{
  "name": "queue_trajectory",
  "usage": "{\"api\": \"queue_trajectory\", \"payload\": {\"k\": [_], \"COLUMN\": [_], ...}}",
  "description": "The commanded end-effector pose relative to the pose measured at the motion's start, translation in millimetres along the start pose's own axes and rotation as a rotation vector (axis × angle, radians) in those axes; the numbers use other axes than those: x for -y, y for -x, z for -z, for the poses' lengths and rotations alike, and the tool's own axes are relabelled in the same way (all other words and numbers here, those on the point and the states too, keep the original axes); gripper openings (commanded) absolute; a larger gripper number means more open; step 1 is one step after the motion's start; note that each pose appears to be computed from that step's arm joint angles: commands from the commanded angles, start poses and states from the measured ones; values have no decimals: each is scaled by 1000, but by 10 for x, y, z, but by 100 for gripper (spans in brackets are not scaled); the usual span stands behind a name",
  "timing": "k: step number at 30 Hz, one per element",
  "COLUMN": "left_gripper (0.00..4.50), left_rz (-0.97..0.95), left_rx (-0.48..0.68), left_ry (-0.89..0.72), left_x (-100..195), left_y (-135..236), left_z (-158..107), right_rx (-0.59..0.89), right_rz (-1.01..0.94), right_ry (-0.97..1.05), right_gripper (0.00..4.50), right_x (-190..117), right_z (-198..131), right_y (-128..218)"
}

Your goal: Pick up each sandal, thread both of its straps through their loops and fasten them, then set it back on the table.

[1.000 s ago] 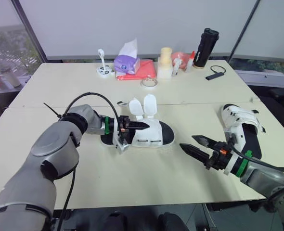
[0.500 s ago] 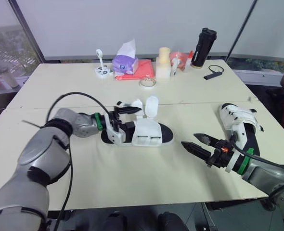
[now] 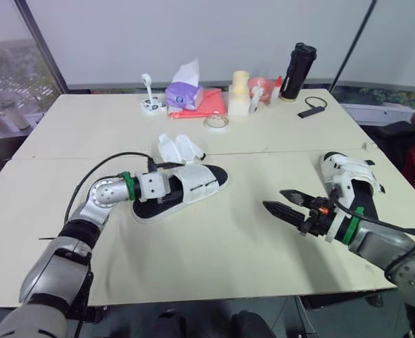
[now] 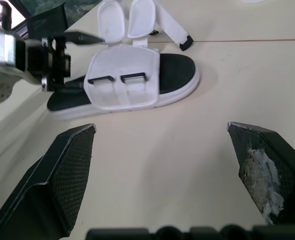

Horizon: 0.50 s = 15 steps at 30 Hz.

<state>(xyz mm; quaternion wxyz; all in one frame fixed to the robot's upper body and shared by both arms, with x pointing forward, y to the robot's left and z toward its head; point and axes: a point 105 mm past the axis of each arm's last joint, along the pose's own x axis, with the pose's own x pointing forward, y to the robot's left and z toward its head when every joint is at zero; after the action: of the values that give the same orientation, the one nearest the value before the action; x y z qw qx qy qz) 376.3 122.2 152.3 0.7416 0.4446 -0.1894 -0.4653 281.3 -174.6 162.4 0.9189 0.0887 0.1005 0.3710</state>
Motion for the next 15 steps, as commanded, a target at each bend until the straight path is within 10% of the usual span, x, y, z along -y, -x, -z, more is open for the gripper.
{"api": "queue_trajectory", "payload": {"k": [1, 5, 12, 15], "left_gripper": [354, 331, 5, 5], "left_rz": [-18, 33, 38, 67], "left_rx": [6, 12, 31, 35], "left_ry": [-151, -354, -466, -554], "left_x": [-86, -32, -17, 1], "left_y": [-53, -234, -428, -448], "left_z": [-106, -190, -228, -228], "right_rx": [26, 36, 53, 60], "right_rz": [-5, 2, 6, 14], "right_ry": [14, 9, 5, 4], "right_gripper": [450, 450, 450, 450], "right_x": [-11, -32, -80, -87], "right_z": [-59, -40, -33, -31], "right_y": [10, -2, -16, -6]}}
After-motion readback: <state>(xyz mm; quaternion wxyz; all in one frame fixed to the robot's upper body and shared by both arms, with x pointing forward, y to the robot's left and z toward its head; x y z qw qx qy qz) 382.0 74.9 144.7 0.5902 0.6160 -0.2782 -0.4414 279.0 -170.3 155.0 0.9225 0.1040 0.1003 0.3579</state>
